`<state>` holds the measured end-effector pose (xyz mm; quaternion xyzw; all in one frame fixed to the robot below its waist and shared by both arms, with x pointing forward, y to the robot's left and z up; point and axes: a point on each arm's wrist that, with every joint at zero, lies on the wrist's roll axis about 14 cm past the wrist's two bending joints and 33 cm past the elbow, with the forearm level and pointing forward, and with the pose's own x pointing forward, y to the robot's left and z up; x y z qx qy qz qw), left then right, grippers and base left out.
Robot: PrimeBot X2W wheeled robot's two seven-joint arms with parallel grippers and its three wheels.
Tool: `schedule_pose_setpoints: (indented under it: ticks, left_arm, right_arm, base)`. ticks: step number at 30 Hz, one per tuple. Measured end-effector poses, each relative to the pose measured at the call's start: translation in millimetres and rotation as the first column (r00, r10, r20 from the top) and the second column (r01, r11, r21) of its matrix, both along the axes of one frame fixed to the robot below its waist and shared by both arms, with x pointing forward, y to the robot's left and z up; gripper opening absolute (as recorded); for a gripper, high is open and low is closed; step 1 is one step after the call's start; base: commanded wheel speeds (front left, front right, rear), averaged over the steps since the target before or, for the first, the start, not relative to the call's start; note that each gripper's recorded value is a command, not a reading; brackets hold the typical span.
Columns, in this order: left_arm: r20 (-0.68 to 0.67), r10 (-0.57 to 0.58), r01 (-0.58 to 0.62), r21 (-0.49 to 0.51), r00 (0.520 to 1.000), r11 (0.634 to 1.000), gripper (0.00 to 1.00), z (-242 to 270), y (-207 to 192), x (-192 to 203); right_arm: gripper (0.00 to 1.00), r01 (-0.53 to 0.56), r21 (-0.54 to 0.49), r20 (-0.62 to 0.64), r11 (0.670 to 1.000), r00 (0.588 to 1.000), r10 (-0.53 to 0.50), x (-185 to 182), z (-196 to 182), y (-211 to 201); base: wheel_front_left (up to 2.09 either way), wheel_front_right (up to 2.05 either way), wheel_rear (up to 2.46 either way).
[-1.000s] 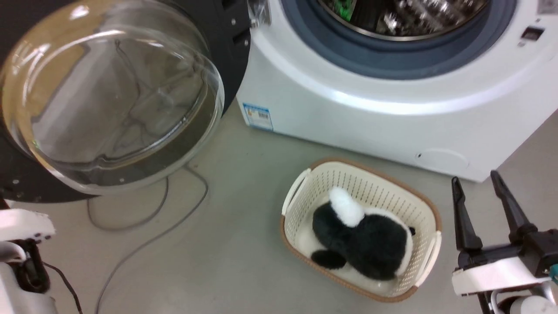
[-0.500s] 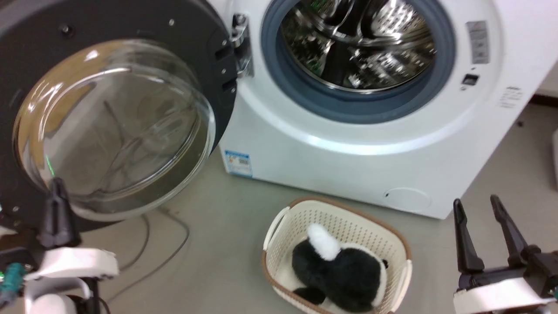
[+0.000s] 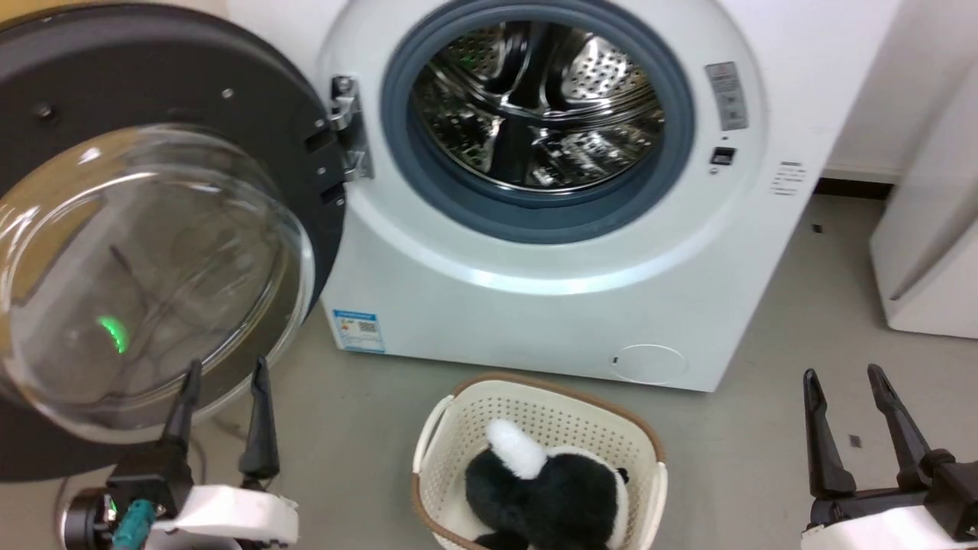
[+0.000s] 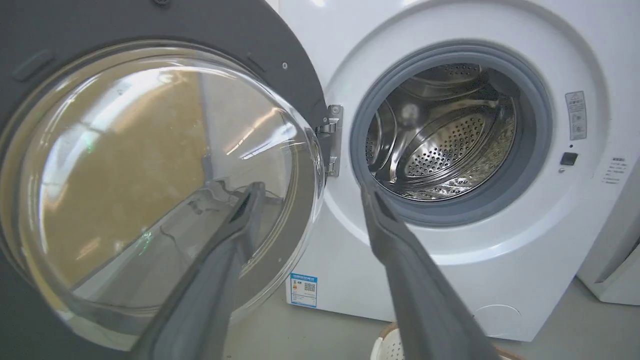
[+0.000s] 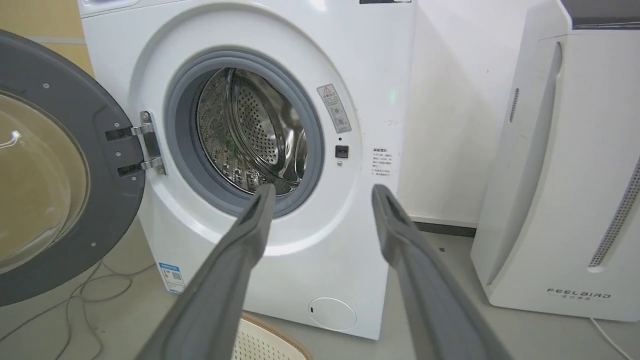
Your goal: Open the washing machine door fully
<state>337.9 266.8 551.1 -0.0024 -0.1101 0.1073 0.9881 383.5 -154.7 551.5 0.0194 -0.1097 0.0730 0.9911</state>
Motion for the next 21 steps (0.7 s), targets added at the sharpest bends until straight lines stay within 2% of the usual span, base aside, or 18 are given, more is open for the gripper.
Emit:
schedule_pose_setpoints:
  ticks: [11, 21]
  left_arm:
    - [-0.03, -0.116, 0.116, -0.017, 0.993, 0.993, 1.0, -12, -45, 11]
    - [-0.067, -0.195, 0.194, -0.014, 0.978, 0.981, 1.0, -24, -73, 16]
  right_arm:
    - [1.0, 0.085, 0.006, -0.016, 0.996, 0.996, -0.085, -22, -5, -29]
    - [1.0, 0.119, 0.02, -0.053, 0.993, 0.992, -0.118, -37, -17, -40]
  base:
    - [0.0, 0.0, 0.0]
    - [0.0, 0.0, 0.0]
